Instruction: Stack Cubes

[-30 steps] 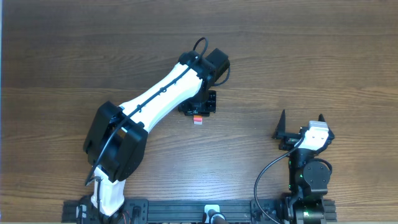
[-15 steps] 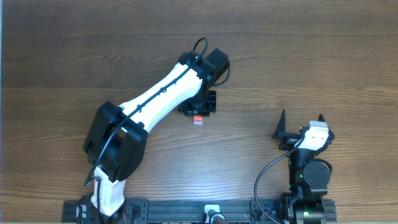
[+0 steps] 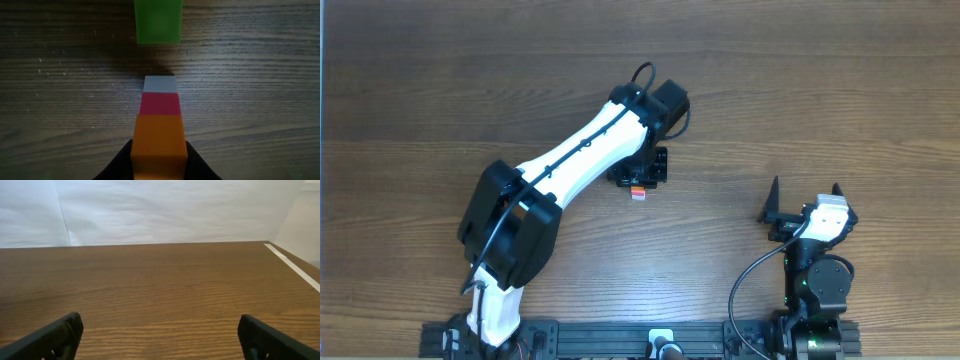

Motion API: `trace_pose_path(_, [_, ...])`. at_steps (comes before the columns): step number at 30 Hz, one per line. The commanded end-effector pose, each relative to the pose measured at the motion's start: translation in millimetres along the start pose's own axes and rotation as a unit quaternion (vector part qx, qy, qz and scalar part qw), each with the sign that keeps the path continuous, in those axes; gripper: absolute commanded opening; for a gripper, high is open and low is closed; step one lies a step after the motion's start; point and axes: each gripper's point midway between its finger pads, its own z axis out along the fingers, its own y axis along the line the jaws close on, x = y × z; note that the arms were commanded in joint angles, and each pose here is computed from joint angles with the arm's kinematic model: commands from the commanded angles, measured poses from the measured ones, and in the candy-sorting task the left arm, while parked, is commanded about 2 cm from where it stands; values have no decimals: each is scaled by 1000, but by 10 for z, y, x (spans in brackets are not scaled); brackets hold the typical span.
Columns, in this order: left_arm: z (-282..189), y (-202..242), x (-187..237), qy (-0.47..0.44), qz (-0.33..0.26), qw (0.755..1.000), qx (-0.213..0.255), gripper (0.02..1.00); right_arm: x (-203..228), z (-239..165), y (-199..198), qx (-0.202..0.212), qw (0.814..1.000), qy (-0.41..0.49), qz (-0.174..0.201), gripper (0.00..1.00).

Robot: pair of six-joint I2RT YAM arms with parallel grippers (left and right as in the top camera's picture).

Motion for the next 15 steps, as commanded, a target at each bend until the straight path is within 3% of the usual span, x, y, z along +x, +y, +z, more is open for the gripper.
trace_pose_path(1, [87,34,7,4,-4,1000,-16,143,15,0,9,-2,1000,-2,-2,991])
trace_pose_path(10, [90,33,6,4,-4,1000,-16,178,15,0,9,-2,1000,-2,-2,991])
trace_pose_path(15, [90,30,2,4,-4,1000,-15,362,16,0,9,-2,1000,-2,-2,993])
